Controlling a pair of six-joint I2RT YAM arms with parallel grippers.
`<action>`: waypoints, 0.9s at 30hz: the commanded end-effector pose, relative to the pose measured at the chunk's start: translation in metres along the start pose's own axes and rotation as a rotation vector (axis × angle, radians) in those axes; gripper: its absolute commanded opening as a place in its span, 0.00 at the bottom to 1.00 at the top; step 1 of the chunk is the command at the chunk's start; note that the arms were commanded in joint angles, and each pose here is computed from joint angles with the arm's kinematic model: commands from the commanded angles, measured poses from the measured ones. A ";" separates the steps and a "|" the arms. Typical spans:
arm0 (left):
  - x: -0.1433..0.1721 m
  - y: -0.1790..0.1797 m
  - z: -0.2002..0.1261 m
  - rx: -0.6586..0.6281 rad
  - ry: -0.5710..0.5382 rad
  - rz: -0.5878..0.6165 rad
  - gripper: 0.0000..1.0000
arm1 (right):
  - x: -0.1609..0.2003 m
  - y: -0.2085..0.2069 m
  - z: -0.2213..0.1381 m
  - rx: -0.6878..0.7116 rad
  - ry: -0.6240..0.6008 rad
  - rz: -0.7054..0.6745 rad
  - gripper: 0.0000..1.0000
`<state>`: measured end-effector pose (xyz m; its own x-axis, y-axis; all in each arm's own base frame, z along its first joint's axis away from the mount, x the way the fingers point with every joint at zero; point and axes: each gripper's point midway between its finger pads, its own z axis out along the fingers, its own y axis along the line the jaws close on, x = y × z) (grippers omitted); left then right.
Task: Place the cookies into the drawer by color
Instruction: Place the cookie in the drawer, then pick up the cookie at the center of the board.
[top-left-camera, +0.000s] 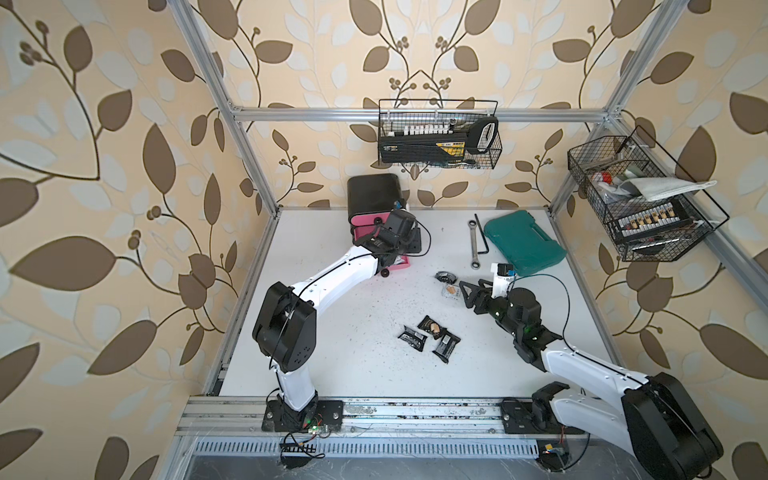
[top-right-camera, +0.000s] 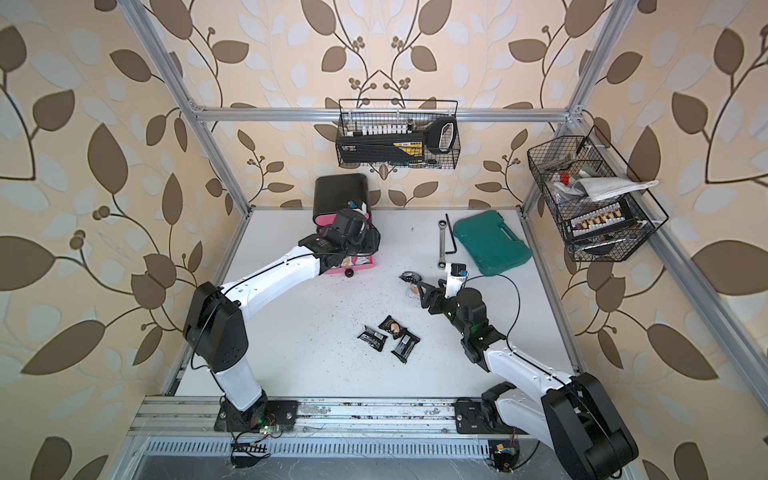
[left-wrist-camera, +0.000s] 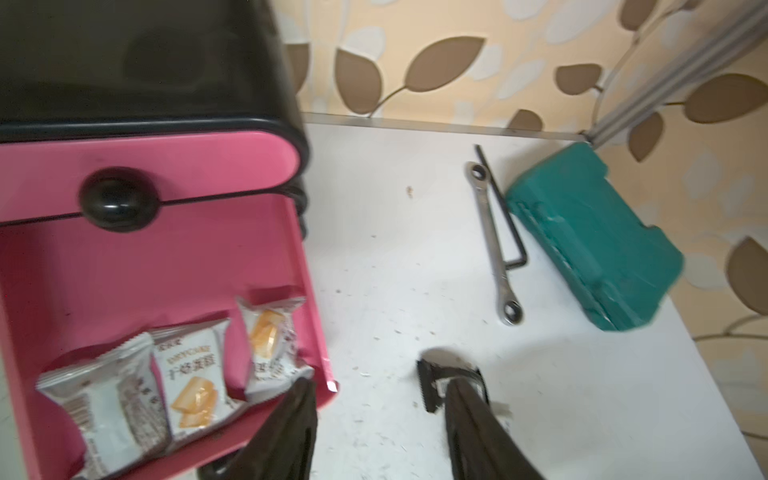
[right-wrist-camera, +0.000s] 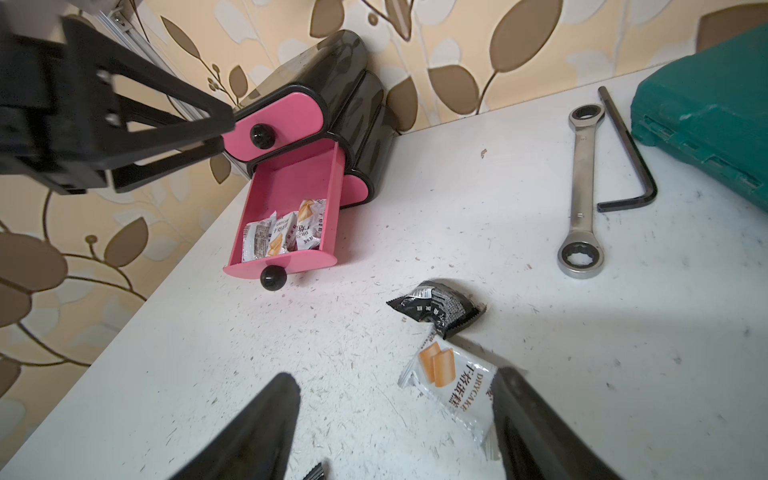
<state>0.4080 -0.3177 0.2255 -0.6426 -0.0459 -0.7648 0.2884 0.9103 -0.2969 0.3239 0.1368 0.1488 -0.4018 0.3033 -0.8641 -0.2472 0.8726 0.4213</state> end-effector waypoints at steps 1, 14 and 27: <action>0.031 -0.040 -0.014 0.058 0.031 0.122 0.53 | -0.013 0.000 -0.001 0.023 -0.048 0.009 0.75; 0.150 -0.085 0.058 -0.053 0.222 0.233 0.97 | -0.029 -0.040 -0.037 0.236 -0.190 0.060 0.75; 0.172 -0.079 0.103 -0.054 0.335 0.289 0.98 | -0.031 -0.038 -0.035 0.227 -0.184 0.055 0.75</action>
<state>0.3400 -0.4340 0.0532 -0.7410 0.3309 -0.5844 0.4321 0.9011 -0.0377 0.3136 0.0823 0.1642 -0.2500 0.3959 -0.8836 -0.0252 0.9096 0.4147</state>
